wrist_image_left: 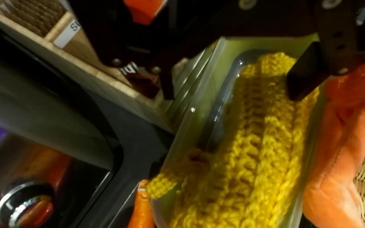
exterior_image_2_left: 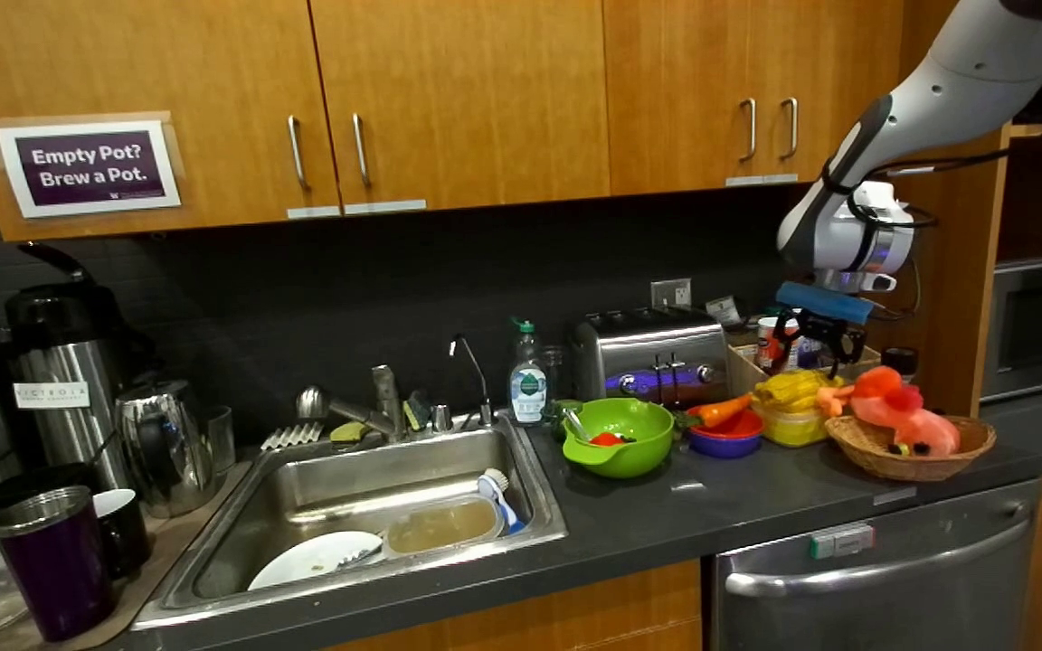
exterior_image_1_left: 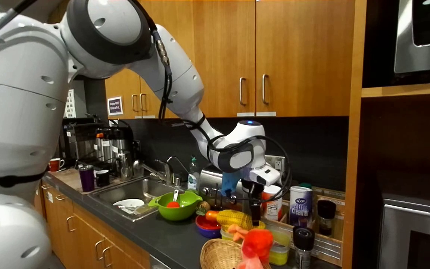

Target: Pick up the yellow towel and wipe the second upper kitchen cabinet from the right, put the yellow towel on the kitchen counter

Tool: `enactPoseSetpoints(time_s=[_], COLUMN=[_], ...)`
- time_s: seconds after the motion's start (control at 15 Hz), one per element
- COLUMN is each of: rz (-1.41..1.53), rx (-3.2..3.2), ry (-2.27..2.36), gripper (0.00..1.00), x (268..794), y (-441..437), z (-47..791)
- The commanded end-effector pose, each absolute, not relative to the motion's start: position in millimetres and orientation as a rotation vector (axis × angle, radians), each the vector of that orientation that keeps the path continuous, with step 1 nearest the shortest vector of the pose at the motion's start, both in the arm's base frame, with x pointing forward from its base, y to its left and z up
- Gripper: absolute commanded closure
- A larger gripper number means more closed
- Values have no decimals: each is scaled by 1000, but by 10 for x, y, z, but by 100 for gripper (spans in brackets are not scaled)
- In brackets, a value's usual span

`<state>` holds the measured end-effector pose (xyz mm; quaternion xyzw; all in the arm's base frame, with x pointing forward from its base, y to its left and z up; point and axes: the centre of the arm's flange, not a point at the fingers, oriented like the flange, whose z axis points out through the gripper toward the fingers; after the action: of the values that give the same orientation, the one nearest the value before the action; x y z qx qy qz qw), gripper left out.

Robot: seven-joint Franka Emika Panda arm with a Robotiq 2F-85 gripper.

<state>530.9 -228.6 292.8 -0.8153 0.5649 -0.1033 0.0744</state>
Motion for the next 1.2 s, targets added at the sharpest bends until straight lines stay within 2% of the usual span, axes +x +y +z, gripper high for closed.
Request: enactPoseSetpoints(time_s=[0.0,0.2,0.33,0.4,0.47,0.67,1.07,1.13], rz=[-237,-187,-163,-157,-148,-134,-124,-120], rx=[-2414,-2418,-2415,-2413,-2413,-2414,-2401,-2396], ry=[1723,1725,1734,1736,1741,1745,1762,1758], gripper=[7,5,7,15,31,51,99,100], x=[5329,5288,5267,5271,5262,5261,5260,5246], y=[-2289,-2246,-2235,-2231,-2224,-2212,-2205,-2195], z=[2874,2826,2804,2793,2784,2772,2770,2799])
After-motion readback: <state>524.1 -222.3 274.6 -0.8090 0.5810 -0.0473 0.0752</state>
